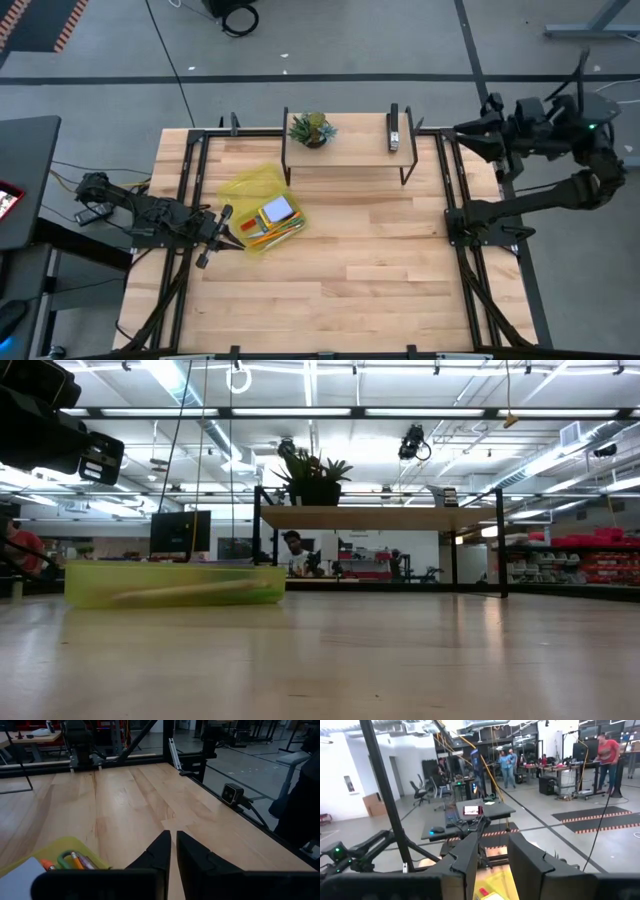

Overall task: Pack school essentials
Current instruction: Return to Home Position

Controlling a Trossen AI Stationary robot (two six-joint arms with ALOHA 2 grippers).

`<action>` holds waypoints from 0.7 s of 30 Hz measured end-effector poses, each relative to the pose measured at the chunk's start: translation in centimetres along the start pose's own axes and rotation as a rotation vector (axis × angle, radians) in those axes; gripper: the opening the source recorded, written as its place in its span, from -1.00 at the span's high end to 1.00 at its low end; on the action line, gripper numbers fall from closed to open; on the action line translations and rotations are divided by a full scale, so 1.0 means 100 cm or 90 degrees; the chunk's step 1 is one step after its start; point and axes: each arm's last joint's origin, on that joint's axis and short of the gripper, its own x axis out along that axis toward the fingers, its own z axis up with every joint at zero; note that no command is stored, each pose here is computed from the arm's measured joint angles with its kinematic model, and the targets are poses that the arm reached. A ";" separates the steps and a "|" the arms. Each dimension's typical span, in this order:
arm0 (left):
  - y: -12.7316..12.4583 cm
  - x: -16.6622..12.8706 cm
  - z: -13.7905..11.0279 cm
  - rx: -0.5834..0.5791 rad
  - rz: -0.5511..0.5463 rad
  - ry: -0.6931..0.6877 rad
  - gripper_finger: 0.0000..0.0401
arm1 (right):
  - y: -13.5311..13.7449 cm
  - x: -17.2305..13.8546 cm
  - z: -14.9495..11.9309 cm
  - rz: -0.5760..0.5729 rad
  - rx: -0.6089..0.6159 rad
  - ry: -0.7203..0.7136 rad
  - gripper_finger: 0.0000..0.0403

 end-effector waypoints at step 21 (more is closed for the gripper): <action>0.000 0.000 0.000 0.000 0.000 0.000 0.82 | -0.009 -0.040 -0.076 0.025 0.058 -0.119 0.74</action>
